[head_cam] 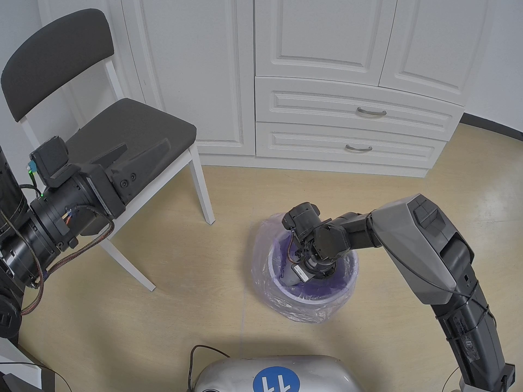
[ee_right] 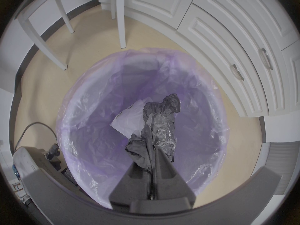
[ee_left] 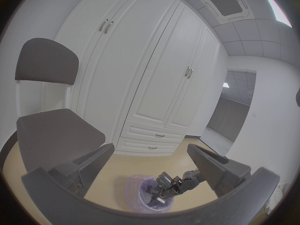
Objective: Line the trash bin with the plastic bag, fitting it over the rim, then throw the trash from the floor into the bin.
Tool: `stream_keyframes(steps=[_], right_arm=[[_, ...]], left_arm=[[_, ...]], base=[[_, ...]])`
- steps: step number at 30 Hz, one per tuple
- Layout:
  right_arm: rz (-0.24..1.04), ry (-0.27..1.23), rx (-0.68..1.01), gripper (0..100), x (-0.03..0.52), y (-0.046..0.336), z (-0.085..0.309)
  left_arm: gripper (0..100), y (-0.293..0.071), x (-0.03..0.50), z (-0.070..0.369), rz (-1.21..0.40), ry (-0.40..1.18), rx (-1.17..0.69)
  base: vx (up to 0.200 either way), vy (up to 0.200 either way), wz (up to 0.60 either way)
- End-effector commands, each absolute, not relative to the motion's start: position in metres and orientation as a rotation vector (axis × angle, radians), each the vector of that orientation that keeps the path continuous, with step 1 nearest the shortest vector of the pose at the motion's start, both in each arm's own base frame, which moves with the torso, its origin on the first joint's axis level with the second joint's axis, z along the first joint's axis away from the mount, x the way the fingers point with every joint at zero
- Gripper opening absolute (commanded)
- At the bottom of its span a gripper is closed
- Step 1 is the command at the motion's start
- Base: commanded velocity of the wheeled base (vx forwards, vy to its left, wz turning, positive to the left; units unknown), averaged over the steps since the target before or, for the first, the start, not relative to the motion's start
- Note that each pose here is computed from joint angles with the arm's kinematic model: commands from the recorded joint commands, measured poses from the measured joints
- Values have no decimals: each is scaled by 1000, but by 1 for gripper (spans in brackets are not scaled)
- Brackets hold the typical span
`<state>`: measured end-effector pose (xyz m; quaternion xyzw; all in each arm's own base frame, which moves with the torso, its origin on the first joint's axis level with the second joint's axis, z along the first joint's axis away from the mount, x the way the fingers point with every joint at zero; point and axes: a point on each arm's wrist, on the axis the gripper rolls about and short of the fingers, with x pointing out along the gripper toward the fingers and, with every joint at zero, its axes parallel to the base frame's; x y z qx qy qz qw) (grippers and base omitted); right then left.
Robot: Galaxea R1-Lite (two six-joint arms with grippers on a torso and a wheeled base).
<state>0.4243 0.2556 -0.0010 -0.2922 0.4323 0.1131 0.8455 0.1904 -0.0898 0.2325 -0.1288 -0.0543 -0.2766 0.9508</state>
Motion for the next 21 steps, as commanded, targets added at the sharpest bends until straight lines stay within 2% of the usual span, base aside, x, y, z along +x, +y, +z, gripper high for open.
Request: stream_keyframes(steps=[1,15,16,21], right_arm=[[249,946,-639,0,420,258,-8],[249,947,-633,0,424,263,-18],[249,945,-633,100,424,263,-17],[228,908,-591,100,429,262,-1]], left_arm=[[100,-90,190,232,-565,-107,-262],[100,-90,191,232,-563,-107,-262],[100,-91,191,232,-565,-107,-262],[100,-91,191,232,-565,-107,-262]], base=[[0,0,0],[0,0,0],[0,0,0],[0,0,0]])
